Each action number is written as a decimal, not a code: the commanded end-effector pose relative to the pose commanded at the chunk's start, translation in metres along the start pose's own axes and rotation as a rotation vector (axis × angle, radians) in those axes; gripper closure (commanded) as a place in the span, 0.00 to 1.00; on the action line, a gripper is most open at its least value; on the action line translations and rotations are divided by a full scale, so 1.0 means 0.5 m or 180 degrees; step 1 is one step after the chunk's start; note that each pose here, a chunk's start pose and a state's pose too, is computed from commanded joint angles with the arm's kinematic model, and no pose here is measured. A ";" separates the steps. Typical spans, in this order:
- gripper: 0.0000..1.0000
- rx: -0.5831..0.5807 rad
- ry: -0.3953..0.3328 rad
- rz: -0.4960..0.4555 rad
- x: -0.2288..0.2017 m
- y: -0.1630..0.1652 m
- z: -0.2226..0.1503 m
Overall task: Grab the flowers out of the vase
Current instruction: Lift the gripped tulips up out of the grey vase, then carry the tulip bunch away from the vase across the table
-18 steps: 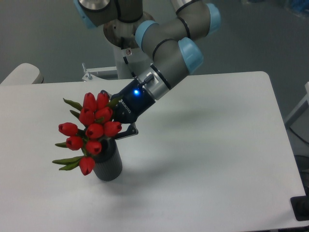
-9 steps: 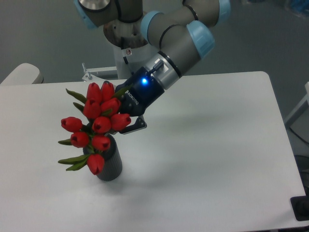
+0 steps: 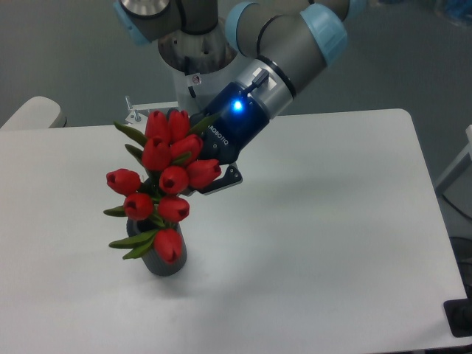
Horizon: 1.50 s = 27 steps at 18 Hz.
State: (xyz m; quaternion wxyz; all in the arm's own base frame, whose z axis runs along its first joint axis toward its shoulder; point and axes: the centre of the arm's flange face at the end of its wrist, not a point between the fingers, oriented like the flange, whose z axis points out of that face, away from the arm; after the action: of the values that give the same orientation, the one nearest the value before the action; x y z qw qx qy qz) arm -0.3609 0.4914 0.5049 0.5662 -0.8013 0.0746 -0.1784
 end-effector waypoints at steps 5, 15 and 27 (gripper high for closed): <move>0.61 0.0057 -0.0135 -0.0045 -0.060 -0.013 -0.045; 0.61 0.0055 -0.0460 0.0022 -0.279 0.113 -0.149; 0.61 0.0081 -0.0752 0.0187 -0.311 0.140 -0.269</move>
State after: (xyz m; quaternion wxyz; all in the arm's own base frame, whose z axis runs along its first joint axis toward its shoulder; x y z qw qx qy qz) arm -0.5487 0.3988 0.4480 0.5861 -0.8070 0.0285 -0.0669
